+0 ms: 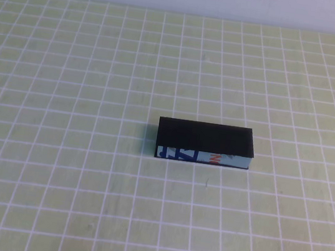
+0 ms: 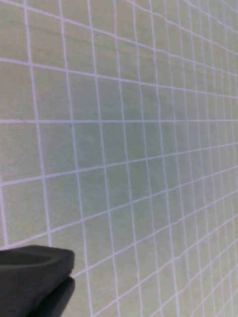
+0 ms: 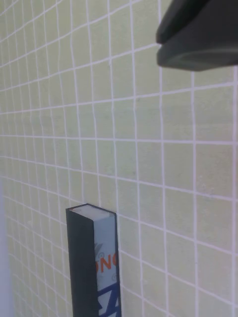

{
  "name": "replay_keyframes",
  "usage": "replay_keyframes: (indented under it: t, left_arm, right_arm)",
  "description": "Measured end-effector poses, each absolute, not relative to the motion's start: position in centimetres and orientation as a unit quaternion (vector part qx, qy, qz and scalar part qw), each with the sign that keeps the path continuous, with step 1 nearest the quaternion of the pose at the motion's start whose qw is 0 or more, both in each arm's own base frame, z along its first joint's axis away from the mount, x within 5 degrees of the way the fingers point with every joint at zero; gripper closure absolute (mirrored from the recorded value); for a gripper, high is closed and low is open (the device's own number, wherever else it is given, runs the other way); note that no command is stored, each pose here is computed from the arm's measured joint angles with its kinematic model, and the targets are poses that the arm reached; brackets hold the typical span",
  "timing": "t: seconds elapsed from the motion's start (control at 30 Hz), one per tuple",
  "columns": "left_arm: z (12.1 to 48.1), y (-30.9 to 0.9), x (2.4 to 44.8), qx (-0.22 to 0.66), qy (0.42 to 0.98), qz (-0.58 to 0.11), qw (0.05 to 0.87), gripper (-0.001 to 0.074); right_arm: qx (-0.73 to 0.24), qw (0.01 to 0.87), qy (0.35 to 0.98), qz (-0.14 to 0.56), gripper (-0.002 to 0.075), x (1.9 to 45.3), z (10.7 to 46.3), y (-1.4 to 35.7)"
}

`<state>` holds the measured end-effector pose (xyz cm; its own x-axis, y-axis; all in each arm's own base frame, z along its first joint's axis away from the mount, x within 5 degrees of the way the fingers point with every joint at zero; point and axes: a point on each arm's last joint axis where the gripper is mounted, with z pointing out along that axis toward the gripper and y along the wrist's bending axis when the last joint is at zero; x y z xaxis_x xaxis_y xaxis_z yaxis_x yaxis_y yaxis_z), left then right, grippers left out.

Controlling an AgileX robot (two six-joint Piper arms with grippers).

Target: Take glasses out of glasses case

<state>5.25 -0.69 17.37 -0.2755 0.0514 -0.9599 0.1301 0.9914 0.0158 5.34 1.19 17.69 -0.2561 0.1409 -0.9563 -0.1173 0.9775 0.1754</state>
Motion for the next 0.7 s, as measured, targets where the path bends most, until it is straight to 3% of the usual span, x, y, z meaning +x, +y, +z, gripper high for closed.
replay_keyframes:
  t: [0.47,0.7]
  left_arm:
    - [17.4,-0.7,5.3,0.057,0.798,-0.033,0.599,0.0739]
    - [17.4,-0.7,5.3,0.057,0.798,-0.033,0.599,0.0739]
  right_arm:
    - [0.069,0.618,0.761,0.183,0.0743,5.4,18.3,1.5]
    - [0.206,0.622,0.685,0.319,0.0743,5.6,19.6,1.4]
